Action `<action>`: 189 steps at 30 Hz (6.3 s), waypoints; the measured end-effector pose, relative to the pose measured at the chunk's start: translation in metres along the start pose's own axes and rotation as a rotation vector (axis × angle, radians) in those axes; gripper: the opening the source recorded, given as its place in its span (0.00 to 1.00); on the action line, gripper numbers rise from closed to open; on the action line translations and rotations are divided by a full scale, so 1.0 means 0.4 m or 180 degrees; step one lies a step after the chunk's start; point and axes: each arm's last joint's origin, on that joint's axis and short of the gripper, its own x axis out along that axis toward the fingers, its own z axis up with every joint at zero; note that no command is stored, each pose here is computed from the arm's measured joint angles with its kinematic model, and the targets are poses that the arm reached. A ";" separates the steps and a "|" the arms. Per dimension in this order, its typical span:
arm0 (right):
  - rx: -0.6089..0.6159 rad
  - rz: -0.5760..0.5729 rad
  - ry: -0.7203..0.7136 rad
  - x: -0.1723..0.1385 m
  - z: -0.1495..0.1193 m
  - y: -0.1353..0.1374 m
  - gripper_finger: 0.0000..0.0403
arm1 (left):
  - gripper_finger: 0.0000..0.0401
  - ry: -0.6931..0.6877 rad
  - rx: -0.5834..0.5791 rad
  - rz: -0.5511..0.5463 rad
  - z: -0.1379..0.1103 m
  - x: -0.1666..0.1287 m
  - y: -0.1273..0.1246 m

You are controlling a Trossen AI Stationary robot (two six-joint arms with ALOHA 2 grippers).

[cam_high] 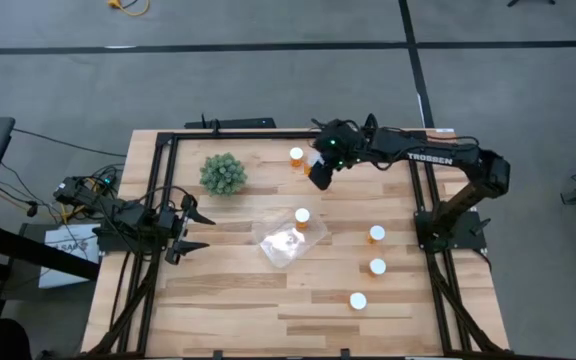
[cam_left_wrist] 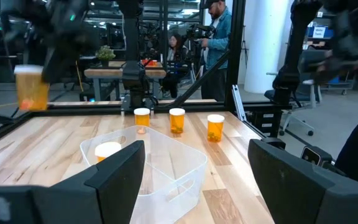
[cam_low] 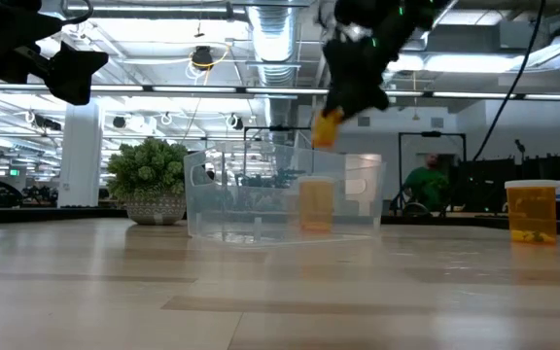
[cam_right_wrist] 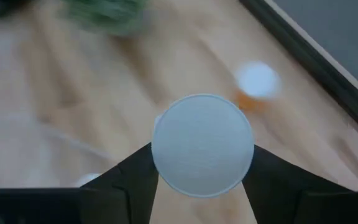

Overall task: Pick and place pill bottles into a basket
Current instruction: Put the orange medicine bottle into the transparent bin

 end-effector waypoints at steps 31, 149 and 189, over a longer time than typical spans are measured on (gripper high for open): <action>-0.0564 0.0653 0.0597 -0.002 -0.173 0.300 0.46 | 0.69 -0.0001 -0.0001 -0.0001 0.000 0.000 0.000; -0.1356 0.0448 0.1016 0.185 -0.214 0.236 0.62 | 0.69 0.0000 0.0000 0.0000 0.000 0.000 0.000; 0.0709 -0.0493 -0.0144 0.232 0.033 -0.134 0.64 | 0.69 0.0000 0.0000 0.0000 0.000 0.000 0.000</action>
